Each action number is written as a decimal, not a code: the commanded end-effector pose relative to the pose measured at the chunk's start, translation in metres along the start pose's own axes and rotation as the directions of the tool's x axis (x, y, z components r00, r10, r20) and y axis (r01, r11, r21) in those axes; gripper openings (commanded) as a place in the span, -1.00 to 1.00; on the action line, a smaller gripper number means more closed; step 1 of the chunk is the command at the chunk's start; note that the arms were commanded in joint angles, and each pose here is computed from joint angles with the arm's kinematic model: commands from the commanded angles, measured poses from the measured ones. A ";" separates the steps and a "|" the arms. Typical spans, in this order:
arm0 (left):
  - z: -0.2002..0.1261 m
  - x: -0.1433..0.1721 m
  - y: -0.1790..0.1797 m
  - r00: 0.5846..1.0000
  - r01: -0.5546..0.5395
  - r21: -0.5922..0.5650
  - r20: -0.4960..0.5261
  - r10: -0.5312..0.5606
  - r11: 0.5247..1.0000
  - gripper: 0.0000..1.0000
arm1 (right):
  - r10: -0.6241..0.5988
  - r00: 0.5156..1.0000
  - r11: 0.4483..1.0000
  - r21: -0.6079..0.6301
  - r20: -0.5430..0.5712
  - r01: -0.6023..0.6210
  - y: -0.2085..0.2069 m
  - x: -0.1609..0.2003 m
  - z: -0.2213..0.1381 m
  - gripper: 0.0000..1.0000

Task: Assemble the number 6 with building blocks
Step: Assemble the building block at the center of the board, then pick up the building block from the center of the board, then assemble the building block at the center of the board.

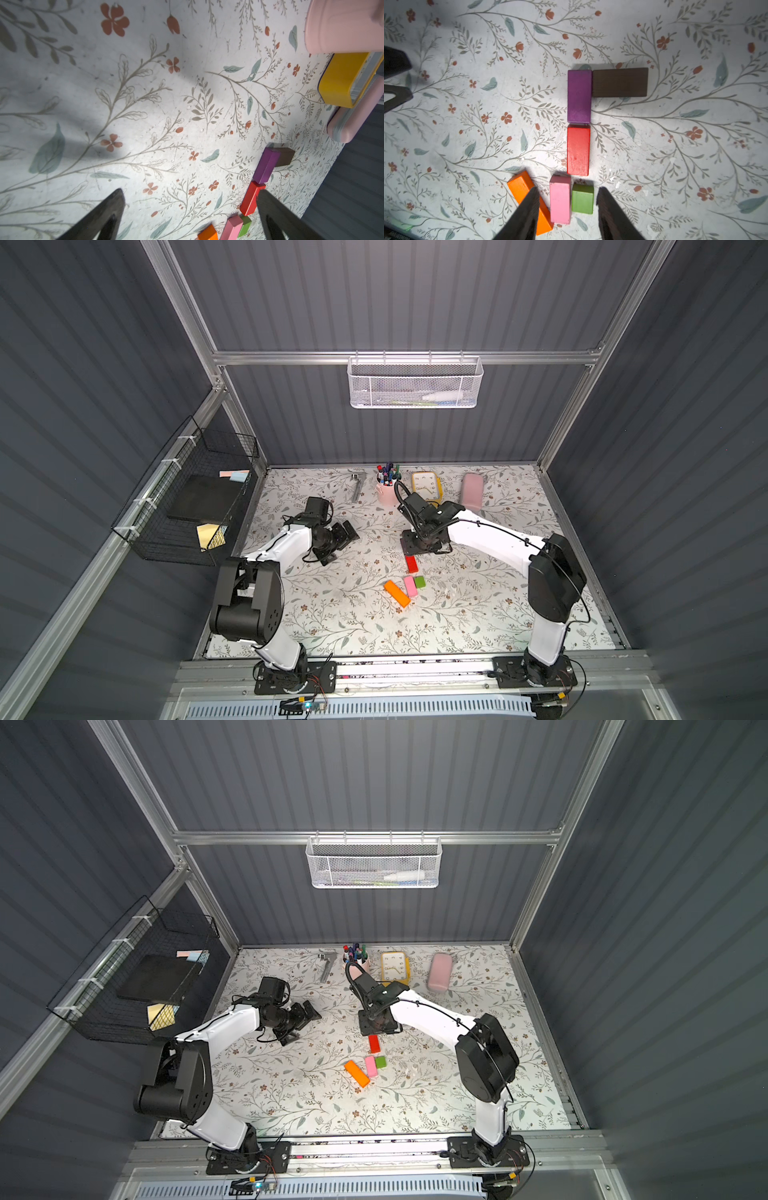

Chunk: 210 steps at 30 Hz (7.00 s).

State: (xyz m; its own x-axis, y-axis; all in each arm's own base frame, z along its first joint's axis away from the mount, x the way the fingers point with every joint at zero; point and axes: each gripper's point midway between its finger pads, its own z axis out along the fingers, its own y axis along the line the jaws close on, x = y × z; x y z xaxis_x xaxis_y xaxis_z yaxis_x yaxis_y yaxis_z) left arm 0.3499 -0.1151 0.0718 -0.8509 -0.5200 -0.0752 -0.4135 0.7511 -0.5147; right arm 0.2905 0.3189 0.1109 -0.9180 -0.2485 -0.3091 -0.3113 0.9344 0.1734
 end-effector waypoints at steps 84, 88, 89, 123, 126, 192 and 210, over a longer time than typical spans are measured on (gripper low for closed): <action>-0.019 0.006 0.013 0.999 0.005 -0.018 0.045 -0.005 1.000 0.99 | -0.352 0.884 0.935 -0.065 -0.307 0.350 0.051 0.118 0.076 -0.44; -0.018 0.006 0.013 0.999 0.007 -0.019 0.047 -0.006 1.000 0.99 | -0.358 0.886 0.932 -0.060 -0.295 0.357 0.051 0.116 0.072 -0.45; -0.018 0.006 0.013 0.999 0.007 -0.019 0.046 -0.006 1.000 0.99 | -0.359 0.888 0.932 -0.061 -0.287 0.357 0.052 0.114 0.070 -0.45; -0.013 0.005 0.014 0.999 0.002 -0.025 0.038 -0.001 1.000 0.99 | 0.382 0.924 0.924 -0.002 -0.020 -0.382 -0.014 0.008 -0.031 -0.43; -0.012 0.005 0.013 0.999 0.001 -0.024 0.032 -0.001 1.000 0.99 | 0.481 0.876 0.876 -0.014 -0.035 -0.482 -0.018 0.010 -0.033 -0.45; -0.007 0.000 0.014 1.000 -0.020 -0.053 0.012 0.021 0.998 0.99 | 0.994 0.084 0.091 0.106 -0.064 -0.990 -0.057 0.049 0.029 -0.48; -0.002 0.000 0.014 1.000 -0.029 -0.053 -0.003 0.029 0.998 0.99 | 0.999 0.053 0.052 0.118 0.001 -0.992 -0.084 0.064 0.035 -0.48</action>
State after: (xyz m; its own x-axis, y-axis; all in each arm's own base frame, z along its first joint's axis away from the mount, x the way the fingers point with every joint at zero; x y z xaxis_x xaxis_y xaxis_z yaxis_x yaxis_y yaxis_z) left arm 0.3401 -0.1058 0.0658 -0.8560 -0.5090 -0.0902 -0.4129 0.7783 -0.4731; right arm 0.2682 0.2437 0.0420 -0.4968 0.8553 0.1468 0.8584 0.4594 0.2282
